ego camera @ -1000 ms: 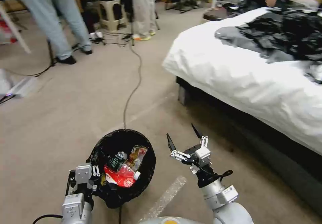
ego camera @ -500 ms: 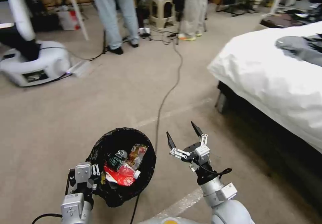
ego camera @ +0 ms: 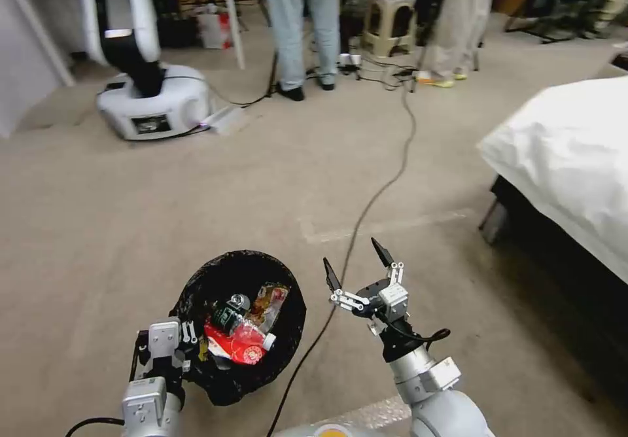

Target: Pick up the trash bin, then pick up the garbage from the floor and place it into the trash bin.

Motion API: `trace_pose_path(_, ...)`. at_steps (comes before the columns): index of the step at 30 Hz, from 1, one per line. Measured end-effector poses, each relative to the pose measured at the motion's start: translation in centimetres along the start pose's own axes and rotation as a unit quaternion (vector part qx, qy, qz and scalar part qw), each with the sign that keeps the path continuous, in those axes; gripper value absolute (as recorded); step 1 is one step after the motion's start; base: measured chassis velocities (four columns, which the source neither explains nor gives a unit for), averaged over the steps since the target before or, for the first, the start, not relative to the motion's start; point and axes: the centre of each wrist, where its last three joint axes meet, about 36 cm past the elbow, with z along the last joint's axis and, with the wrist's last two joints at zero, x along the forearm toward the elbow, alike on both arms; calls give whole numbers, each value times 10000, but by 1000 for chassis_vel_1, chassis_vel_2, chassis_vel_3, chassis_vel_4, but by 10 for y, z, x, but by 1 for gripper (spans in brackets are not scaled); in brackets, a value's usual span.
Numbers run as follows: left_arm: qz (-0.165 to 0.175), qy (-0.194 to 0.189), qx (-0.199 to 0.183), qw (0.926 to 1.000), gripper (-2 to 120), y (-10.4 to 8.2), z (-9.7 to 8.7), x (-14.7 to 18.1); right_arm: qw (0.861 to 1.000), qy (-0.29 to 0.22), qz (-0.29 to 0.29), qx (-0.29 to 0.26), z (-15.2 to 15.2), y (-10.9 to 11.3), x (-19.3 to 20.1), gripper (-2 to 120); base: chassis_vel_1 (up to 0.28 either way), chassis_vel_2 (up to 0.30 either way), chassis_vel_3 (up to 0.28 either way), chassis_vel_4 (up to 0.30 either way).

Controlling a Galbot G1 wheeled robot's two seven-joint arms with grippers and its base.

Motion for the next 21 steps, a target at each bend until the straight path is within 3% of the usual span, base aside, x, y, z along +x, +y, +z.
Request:
trace_pose_path(16, 36, 21, -7, 10000, 3, -1, 1, -3, 10000, 7, -27, 95, -1, -6, 2, 100, 9, 10, 7, 11)
trace_pose_path(21, 172, 263, 174, 9994, 3, -1, 1, -4, 9999, 5, -24, 115, -1, -7, 2, 100, 0, 0, 0, 0)
